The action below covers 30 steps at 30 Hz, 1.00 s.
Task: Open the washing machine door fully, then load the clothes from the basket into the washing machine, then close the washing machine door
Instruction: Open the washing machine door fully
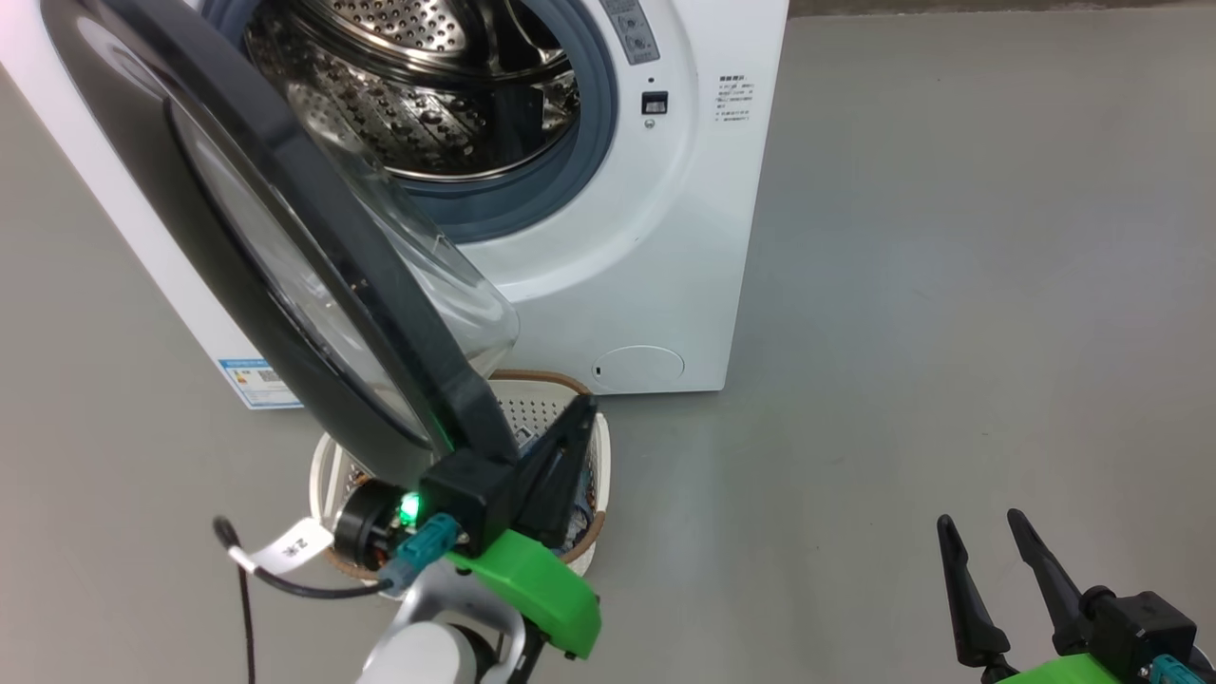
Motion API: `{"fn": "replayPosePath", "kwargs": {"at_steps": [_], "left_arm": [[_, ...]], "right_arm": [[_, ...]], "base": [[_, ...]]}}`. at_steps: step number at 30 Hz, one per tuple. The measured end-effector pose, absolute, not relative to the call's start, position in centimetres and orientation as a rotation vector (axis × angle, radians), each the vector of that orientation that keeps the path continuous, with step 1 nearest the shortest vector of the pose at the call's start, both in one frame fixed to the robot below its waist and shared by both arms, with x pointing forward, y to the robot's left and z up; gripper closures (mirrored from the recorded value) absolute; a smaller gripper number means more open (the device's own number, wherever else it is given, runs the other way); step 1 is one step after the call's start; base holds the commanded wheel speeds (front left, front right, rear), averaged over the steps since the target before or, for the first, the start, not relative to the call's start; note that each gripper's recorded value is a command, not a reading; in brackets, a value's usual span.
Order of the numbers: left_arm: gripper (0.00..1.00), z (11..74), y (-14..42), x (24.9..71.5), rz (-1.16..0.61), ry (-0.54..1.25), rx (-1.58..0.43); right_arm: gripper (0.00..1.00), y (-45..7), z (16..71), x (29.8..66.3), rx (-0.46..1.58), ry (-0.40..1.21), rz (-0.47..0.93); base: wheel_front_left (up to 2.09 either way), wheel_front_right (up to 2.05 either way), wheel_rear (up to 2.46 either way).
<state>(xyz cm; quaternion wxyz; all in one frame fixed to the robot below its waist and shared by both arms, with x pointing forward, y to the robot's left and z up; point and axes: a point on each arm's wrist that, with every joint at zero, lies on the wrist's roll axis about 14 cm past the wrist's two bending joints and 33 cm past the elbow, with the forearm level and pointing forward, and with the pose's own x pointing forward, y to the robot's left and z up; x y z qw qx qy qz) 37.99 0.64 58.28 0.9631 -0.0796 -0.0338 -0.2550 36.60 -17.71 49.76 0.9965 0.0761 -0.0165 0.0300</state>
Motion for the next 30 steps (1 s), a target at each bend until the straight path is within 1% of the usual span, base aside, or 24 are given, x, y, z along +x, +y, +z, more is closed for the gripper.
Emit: {"fn": "replayPosePath", "kwargs": {"at_steps": [6, 19, 30], "left_arm": [[1.00, 57.4, 2.0, 38.9, -0.456, -0.054, -0.162], [1.00, 57.2, 3.7, 39.7, -0.390, -0.054, -0.184], [1.00, 56.9, 4.6, 39.3, -0.347, -0.048, -0.210]], "right_arm": [[0.00, -17.7, 49.5, 36.8, 0.153, -0.027, 0.059], [0.00, -17.5, 49.5, 37.5, 0.160, -0.027, 0.064], [0.00, -17.2, 49.2, 37.6, 0.162, -0.019, 0.071]], "base": [[0.00, 0.00, 0.00], [0.00, 0.00, 0.00], [0.00, 0.00, 0.00]]}}
